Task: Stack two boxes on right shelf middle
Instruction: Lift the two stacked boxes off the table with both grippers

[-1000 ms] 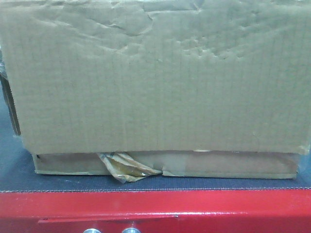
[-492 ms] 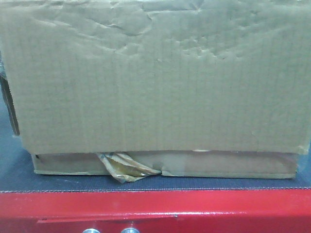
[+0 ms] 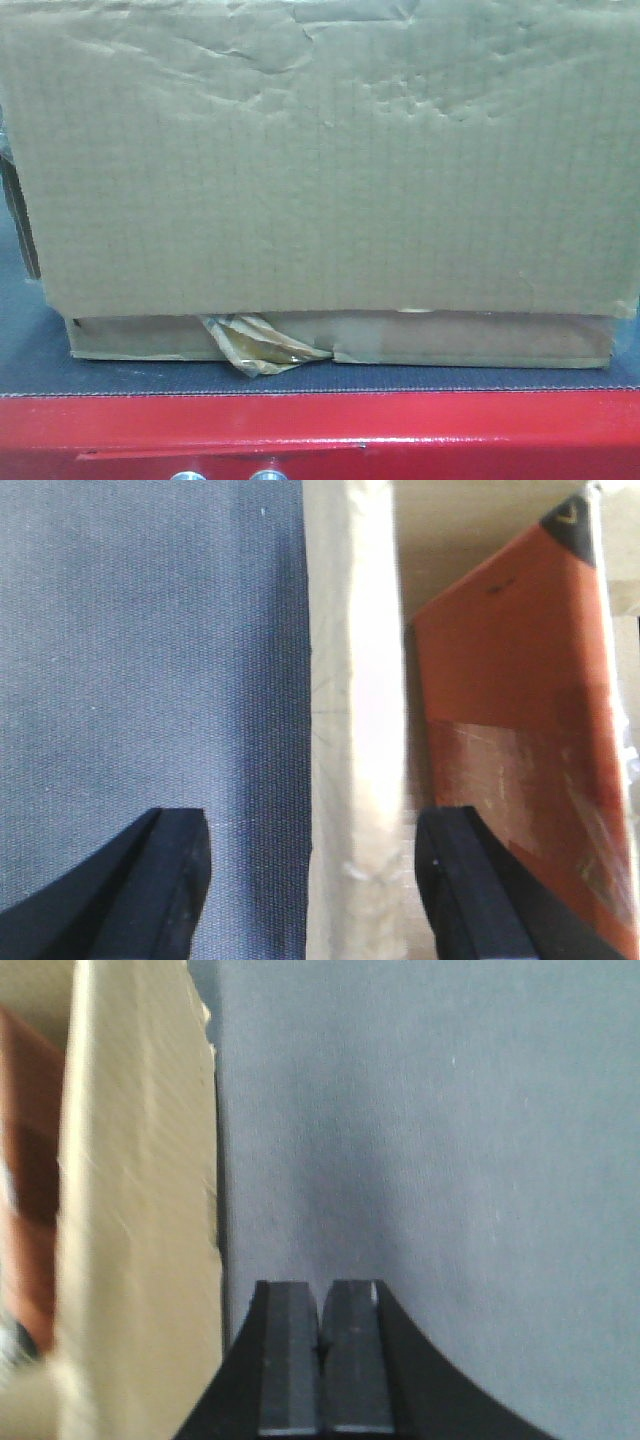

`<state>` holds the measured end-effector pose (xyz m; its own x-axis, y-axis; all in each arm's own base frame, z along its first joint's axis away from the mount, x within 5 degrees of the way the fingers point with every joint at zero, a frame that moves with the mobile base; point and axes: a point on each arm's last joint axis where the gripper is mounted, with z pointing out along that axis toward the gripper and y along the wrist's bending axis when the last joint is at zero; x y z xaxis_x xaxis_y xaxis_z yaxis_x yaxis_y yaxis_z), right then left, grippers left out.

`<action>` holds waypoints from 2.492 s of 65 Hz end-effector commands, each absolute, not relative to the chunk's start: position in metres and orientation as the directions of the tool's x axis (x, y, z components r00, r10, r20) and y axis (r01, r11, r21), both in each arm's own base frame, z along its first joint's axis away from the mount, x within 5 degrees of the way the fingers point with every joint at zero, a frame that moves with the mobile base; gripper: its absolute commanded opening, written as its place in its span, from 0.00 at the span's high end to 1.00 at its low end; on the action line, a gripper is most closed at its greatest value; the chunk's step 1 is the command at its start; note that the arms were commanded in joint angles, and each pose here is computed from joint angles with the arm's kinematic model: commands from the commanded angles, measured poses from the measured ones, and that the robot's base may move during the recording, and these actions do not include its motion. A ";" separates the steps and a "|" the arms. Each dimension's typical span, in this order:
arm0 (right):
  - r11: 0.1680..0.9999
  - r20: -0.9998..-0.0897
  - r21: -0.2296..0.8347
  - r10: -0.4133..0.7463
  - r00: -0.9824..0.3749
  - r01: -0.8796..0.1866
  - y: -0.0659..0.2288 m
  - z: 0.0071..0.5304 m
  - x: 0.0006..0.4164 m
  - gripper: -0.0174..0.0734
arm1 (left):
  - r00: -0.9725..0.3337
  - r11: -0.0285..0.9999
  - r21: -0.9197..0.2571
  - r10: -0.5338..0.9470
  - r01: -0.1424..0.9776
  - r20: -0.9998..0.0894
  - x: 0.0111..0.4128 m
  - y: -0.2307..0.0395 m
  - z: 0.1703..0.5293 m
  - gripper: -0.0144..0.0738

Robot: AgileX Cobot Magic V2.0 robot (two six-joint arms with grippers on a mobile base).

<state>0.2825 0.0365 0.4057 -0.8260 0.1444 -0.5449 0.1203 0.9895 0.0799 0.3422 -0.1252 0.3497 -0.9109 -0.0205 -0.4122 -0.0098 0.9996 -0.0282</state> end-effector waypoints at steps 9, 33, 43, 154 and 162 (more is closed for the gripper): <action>0.994 -0.575 0.084 0.110 -0.810 0.075 0.064 0.418 0.309 0.96 | -0.907 0.999 -0.034 -0.025 -0.012 -0.420 0.341 -0.124 0.352 0.44; 0.994 -0.538 0.097 0.099 -0.837 0.054 0.076 0.405 0.324 0.51 | -0.907 0.999 -0.032 -0.021 -0.008 -0.420 0.341 -0.124 0.352 0.44; 0.994 -0.506 0.093 0.096 -0.857 0.057 0.077 0.393 0.328 0.49 | -0.907 0.999 -0.031 -0.022 -0.010 -0.420 0.341 -0.124 0.352 0.44; 0.994 -0.435 -0.026 0.081 -0.897 0.102 0.088 0.354 0.335 0.98 | -0.879 0.997 -0.037 -0.072 -0.062 -0.472 0.344 -0.126 0.356 0.96; 0.996 -0.549 0.003 0.076 -0.832 0.089 0.097 0.374 0.328 0.98 | -0.799 0.993 0.010 -0.087 -0.115 -0.594 0.334 -0.117 0.382 0.96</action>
<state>0.3336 0.0994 0.3505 -0.9032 0.0856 -0.4205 0.0864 0.9961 0.0171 0.3437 -0.1274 0.3524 -0.8807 -0.0641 -0.4693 -0.0695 0.9976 -0.0058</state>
